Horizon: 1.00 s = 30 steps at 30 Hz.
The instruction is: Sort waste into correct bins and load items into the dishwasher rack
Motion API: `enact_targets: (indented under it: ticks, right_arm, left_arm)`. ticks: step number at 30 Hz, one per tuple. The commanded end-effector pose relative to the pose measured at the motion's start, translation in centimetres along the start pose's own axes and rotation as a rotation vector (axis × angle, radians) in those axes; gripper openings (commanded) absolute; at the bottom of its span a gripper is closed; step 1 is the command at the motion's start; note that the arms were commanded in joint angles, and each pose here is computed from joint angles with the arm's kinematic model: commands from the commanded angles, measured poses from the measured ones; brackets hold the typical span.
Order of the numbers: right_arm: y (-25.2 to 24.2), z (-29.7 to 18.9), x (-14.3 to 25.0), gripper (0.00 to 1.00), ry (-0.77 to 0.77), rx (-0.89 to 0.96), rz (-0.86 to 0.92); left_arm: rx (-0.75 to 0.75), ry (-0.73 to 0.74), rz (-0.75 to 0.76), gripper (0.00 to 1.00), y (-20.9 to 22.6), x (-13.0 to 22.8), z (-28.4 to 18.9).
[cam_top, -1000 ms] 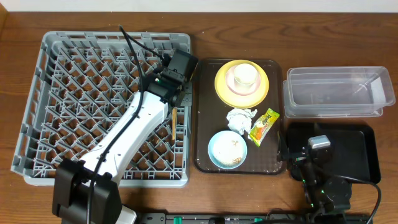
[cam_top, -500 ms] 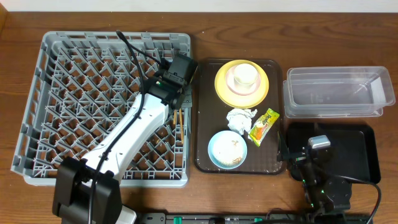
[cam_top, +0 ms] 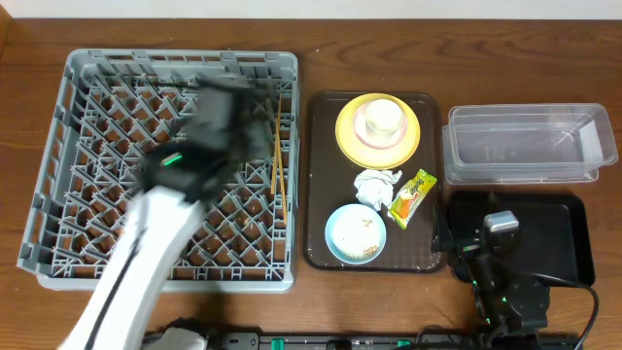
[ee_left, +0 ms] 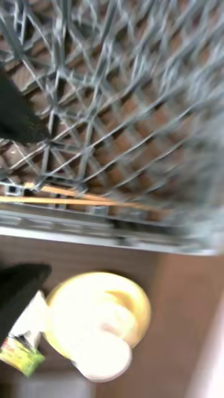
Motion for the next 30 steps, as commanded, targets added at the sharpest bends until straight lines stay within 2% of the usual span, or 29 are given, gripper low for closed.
enact_targets:
  ticks: [1, 4, 7, 10, 13, 17, 21, 24, 30]
  right_arm:
    - [1.4, -0.1, -0.5, 0.99, -0.023, -0.101, 0.072]
    - [2.4, -0.4, -0.5, 0.99, 0.004, -0.178, 0.101]
    - [2.0, -1.1, -1.2, 0.99, 0.081, -0.161, 0.134]
    - [-0.1, -1.6, -3.9, 0.99, 0.144, -0.047, 0.099]
    - [-1.6, -0.5, -7.7, 0.99, 0.18, -0.011, 0.076]
    - [-2.9, 5.0, -11.5, 0.99, 0.378, -0.053, 0.103]
    - [-2.8, 12.0, -13.1, 0.99, 0.695, -0.187, 0.175]
    - [-2.3, 16.8, -14.2, 0.99, 0.831, -0.286, 0.232]
    - [1.6, 23.7, -15.1, 0.97, 0.821, -0.56, 0.438]
  left_arm:
    - [0.06, -0.157, -0.086, 0.73, 1.8, -3.3, -5.9]
    - [0.055, -0.286, -0.156, 0.81, 4.4, -4.5, -10.4]
    - [0.053, -0.388, -0.202, 0.84, 6.3, -4.6, -14.1]
    - [0.08, -0.465, -0.216, 0.86, 6.8, -4.2, -16.9]
    - [0.114, -0.512, -0.213, 0.87, 6.8, -3.7, -18.8]
    - [0.141, -0.55, -0.21, 0.88, 6.9, -3.2, -20.3]
    - [0.146, -0.556, -0.21, 0.88, 6.9, -3.1, -20.6]
    - [0.145, -0.555, -0.21, 0.89, 6.9, -3.1, -20.5]
    - [0.144, -0.553, -0.21, 0.89, 6.9, -3.0, -20.5]
Point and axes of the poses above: each gripper's point midway between its finger pads, its own z axis out along the fingers, its own y axis along the line the jaws close on, x = y × z, the point moved 3 cm from there along -z, back along the fingers, and after that the axes turned 13 degrees about -z, right-handed, at the moved point
